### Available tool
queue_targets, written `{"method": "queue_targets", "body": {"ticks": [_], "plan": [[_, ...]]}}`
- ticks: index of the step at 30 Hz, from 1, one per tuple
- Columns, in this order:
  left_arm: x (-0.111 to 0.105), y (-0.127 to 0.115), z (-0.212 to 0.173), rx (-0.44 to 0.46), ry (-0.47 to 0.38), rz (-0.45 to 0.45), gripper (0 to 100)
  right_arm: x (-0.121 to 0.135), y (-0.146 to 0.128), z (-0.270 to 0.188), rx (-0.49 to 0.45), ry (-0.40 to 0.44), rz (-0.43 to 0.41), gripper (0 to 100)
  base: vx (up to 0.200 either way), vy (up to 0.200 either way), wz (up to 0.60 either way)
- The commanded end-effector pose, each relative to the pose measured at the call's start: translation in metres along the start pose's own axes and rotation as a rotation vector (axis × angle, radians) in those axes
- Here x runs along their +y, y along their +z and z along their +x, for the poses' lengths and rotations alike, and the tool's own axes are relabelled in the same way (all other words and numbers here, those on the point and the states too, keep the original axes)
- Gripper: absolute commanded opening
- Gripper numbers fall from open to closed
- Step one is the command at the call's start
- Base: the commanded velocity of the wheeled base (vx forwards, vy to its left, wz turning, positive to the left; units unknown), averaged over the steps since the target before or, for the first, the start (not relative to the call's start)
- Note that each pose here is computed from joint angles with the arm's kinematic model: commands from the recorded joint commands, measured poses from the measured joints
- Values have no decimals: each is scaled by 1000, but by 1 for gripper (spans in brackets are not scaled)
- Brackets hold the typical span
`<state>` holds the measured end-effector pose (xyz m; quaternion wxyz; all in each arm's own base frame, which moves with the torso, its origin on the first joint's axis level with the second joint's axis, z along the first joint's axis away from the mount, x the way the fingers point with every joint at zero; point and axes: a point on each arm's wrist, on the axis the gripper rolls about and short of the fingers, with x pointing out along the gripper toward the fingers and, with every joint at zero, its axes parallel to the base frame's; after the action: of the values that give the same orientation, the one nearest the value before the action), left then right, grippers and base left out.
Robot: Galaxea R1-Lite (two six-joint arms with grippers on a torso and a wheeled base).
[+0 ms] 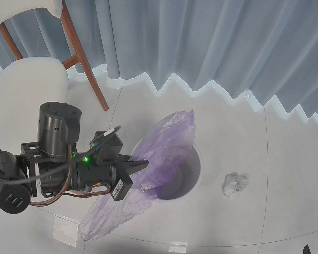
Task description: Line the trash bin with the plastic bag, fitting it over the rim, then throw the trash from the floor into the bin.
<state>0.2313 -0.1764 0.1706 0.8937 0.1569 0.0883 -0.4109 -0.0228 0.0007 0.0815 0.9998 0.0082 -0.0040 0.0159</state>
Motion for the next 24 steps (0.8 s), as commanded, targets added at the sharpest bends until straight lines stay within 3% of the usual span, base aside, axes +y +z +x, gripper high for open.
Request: {"method": "queue_targets", "body": {"ticks": [1, 5, 12, 21, 24], "plan": [[-3, -14, 7, 55, 16, -21, 0, 0, -5, 0, 2, 0, -1, 100, 0, 0, 0], [-1, -15, 14, 74, 84, -12, 0, 0, -5, 0, 2, 2, -6, 100, 0, 0, 0], [-6, 6, 51, 6, 76, 1, 0, 0, -6, 0, 5, 13, -26, 100, 0, 0, 0], [-24, 8, 61, 10, 68, -21, 0, 0, -5, 0, 2, -10, -56, 100, 0, 0, 0], [-30, -1, 58, 38, 49, -21, 0, 0, -5, 0, 2, -15, -55, 100, 0, 0, 0]]}}
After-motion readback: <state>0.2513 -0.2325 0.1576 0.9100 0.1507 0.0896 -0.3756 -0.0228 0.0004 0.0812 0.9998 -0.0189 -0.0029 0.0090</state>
